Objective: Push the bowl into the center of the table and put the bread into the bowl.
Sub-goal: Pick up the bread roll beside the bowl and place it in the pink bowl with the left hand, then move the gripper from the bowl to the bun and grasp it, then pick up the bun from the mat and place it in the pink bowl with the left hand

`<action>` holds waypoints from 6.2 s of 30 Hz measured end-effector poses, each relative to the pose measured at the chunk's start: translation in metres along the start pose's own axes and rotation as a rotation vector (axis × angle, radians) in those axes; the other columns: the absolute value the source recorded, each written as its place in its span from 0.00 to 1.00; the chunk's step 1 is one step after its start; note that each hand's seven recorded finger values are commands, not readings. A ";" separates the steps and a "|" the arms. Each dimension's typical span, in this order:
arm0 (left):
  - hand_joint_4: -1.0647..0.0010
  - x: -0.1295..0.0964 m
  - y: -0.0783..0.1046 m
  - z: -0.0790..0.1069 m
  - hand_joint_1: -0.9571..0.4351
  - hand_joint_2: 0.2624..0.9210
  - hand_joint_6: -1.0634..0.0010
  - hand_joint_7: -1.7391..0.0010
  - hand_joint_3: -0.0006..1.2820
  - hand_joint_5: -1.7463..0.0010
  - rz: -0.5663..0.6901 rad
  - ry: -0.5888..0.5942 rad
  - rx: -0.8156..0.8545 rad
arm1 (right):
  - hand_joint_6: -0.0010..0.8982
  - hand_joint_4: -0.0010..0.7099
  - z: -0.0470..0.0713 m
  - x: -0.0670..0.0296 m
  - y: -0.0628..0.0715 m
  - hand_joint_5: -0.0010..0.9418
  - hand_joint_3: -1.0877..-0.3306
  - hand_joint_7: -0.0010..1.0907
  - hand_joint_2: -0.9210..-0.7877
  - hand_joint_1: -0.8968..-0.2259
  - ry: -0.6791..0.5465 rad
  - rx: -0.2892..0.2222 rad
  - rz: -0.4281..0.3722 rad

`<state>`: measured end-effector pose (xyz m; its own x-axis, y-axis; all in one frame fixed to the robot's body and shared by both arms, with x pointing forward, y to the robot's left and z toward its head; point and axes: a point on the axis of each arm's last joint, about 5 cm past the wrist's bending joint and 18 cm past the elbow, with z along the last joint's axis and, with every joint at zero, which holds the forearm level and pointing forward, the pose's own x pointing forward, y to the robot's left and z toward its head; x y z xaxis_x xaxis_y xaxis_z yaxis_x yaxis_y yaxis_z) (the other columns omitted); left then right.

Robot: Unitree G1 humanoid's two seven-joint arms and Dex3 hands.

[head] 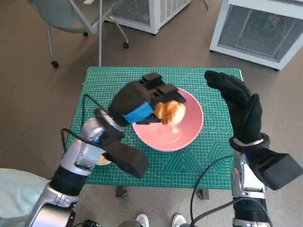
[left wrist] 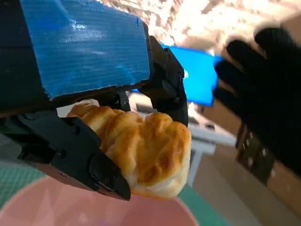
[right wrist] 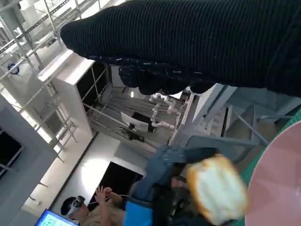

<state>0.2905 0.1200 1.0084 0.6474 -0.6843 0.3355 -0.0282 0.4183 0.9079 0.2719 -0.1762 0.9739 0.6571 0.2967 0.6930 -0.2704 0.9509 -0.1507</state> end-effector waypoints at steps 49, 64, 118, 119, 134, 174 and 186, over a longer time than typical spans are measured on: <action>0.87 -0.070 0.078 -0.020 0.38 0.74 0.71 1.00 0.00 1.00 -0.070 -0.032 -0.204 | 0.00 0.17 0.000 -0.0011 0.006 0.00 0.42 0.42 0.00 0.24 -0.009 -0.002 -0.024; 0.85 -0.109 0.097 -0.036 0.45 0.71 0.66 0.98 0.00 1.00 -0.244 0.152 -0.240 | 0.00 0.17 0.000 -0.0015 0.005 0.00 0.42 0.42 0.00 0.25 -0.008 0.010 -0.019; 0.35 -0.119 0.016 -0.033 0.74 0.87 0.28 0.97 0.03 0.99 -0.687 0.657 -0.147 | 0.00 0.15 -0.002 0.0002 0.001 0.00 0.41 0.42 0.00 0.26 0.017 0.041 0.013; 0.24 -0.119 0.013 -0.033 0.76 0.90 0.21 0.97 0.03 0.98 -0.679 0.662 -0.134 | 0.00 0.15 -0.002 0.0002 0.001 0.00 0.41 0.42 0.00 0.26 0.016 0.040 0.013; 0.22 -0.119 0.021 -0.034 0.69 0.98 0.33 0.35 0.00 0.47 -0.517 0.550 -0.059 | 0.00 0.15 -0.001 0.0006 0.000 0.00 0.41 0.42 0.00 0.26 0.012 0.038 0.015; 0.28 -0.026 0.062 -0.008 0.69 0.99 0.34 0.35 0.01 0.40 0.138 -0.001 -0.230 | 0.00 0.15 -0.005 0.0014 0.000 0.00 0.42 0.42 0.00 0.25 0.028 0.041 0.021; 0.30 0.018 0.038 0.001 0.69 1.00 0.37 0.33 0.02 0.40 0.027 -0.112 -0.235 | 0.00 0.15 -0.001 0.0013 -0.002 0.00 0.41 0.42 0.00 0.27 0.009 0.029 0.020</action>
<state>0.3000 0.1232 1.0490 0.5600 -0.7275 0.3964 0.1415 0.5554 0.8195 0.2738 -0.1781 0.9747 0.6574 0.3161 0.6840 -0.3037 0.9419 -0.1434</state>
